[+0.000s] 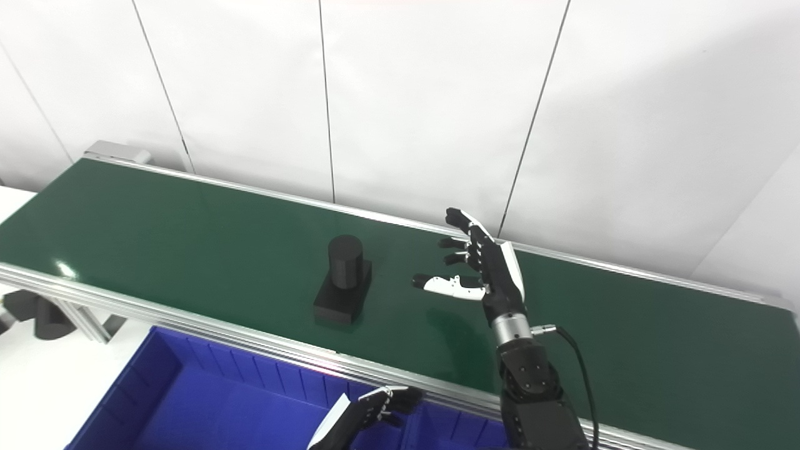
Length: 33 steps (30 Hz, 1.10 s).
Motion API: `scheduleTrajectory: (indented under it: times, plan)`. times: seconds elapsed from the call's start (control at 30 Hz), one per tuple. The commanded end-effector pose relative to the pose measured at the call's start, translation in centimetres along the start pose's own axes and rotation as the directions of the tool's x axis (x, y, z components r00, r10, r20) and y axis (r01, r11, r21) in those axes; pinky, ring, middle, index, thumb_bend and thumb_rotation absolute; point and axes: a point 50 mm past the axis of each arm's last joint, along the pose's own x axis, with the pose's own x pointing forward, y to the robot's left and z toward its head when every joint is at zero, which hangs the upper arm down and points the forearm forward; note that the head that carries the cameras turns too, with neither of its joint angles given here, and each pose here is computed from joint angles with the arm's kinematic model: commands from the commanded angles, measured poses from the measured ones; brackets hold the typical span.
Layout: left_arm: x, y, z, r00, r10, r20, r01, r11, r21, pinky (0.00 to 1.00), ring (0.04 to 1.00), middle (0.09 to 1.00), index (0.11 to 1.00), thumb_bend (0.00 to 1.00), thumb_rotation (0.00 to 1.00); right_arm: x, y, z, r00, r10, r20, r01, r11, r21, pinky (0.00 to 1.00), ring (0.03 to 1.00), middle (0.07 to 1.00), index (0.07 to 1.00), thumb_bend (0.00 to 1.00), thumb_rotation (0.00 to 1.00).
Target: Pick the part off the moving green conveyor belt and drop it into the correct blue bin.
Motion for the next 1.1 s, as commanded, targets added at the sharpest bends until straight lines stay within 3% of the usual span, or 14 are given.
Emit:
scheduleTrajectory:
  times: [0.0,0.7,1.07]
  plan:
    - [0.7,-0.1,1.2,0.997,-0.002,0.074,0.003,1.0,-0.014,0.69,0.76,0.779,0.759,0.86,0.12,2.1,-0.2,2.7,0.995,0.006,0.101,-0.006,1.0,-0.006,0.6,0.736,0.862,0.865,0.96,0.19]
    - [0.1,-0.1,1.3,0.996,-0.011,0.085,0.011,1.0,0.005,0.68,0.757,0.775,0.767,0.85,0.15,2.1,1.1,1.7,0.998,0.036,0.054,-0.032,0.997,-0.073,0.8,0.824,0.853,0.862,0.99,0.28]
    - [-0.2,0.0,1.4,0.996,-0.011,0.086,0.011,1.0,-0.006,0.69,0.763,0.779,0.763,0.85,0.16,2.0,1.8,1.6,0.997,0.051,0.052,-0.047,0.996,-0.078,0.79,0.829,0.858,0.866,0.98,0.28]
